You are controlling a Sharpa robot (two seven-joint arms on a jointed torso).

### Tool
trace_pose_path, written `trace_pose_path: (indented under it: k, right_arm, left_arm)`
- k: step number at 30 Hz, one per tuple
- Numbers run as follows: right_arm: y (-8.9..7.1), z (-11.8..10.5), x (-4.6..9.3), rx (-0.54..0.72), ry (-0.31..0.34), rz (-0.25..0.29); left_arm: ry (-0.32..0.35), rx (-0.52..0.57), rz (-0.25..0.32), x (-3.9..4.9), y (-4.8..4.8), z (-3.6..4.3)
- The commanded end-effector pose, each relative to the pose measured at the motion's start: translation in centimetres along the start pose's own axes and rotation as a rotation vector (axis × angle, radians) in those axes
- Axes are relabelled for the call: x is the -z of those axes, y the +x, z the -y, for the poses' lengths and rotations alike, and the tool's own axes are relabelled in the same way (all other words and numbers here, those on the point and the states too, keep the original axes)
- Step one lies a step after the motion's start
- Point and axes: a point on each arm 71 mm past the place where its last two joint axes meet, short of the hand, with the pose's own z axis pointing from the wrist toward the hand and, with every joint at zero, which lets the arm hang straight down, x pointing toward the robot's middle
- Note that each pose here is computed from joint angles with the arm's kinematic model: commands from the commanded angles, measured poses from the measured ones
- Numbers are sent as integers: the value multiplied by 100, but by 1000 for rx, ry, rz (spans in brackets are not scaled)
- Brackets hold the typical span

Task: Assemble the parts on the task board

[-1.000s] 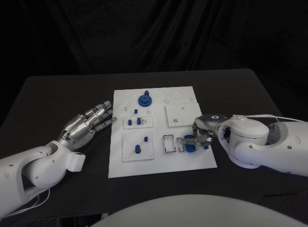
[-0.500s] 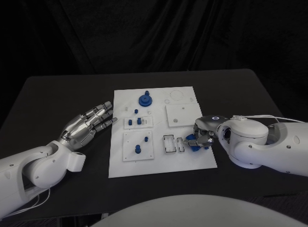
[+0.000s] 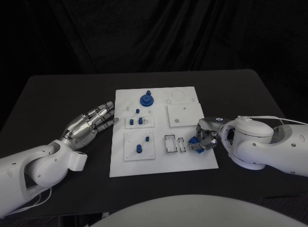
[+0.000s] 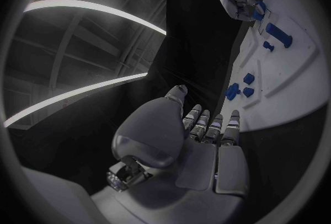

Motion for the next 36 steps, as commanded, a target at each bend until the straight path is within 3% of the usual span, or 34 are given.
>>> trace_pose_path:
  k: [1,8,13,28,36]
  right_arm:
    - [2,8,21,-153,11,29]
    - [-55,-26,79,-378,-4,87]
    - [-92,-88,103,-472,-23,104]
    - [-29,-243,1,-485,-34,7]
    - [11,-323,-60,-458,-51,-8]
  left_arm:
    - [8,10,-8,2,16,-1]
    - [7,11,-8,7,18,-4]
    - [7,11,-8,4,20,-6]
    - [6,10,-7,2,25,-8]
    - [6,12,-11,-7,32,-12]
